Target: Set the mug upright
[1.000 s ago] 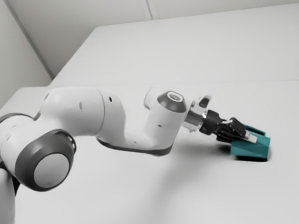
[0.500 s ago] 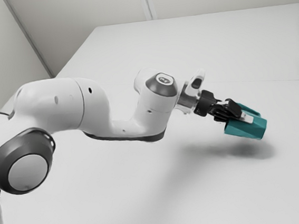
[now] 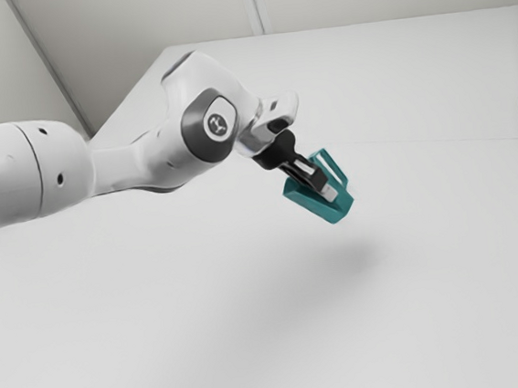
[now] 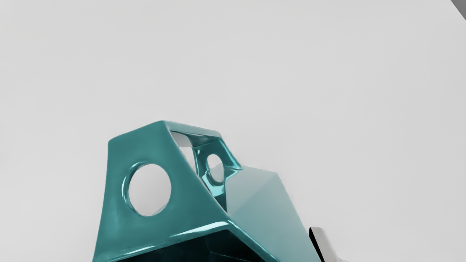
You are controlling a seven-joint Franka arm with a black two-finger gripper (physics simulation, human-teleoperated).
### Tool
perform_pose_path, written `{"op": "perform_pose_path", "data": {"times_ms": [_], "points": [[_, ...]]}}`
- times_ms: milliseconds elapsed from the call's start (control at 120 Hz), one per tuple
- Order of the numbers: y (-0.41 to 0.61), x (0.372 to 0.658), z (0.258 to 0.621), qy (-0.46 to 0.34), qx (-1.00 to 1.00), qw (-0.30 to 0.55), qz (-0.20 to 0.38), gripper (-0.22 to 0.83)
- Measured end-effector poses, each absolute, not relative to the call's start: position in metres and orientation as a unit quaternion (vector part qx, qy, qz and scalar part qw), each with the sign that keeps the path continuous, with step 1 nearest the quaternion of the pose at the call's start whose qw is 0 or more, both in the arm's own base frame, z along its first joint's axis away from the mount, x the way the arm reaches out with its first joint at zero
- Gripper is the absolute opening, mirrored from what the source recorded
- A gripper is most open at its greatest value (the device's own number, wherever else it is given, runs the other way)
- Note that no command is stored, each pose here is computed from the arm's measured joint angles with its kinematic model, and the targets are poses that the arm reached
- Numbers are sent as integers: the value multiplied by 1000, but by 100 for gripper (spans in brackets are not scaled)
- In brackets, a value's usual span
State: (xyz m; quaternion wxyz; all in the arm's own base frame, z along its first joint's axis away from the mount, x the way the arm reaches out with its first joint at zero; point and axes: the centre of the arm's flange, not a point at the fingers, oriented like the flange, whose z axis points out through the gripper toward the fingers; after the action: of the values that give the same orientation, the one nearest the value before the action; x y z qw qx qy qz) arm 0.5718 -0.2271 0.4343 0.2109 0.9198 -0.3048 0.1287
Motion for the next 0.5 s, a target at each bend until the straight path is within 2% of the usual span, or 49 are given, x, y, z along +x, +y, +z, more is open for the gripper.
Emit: {"op": "perform_pose_path", "data": {"times_ms": [100,200,500], "points": [[-203,568,430,-302,932,168,114,-14],[-178,563,443,-300,940,123,104,-15],[-87,522,440,-240,968,36,57,-17]]}}
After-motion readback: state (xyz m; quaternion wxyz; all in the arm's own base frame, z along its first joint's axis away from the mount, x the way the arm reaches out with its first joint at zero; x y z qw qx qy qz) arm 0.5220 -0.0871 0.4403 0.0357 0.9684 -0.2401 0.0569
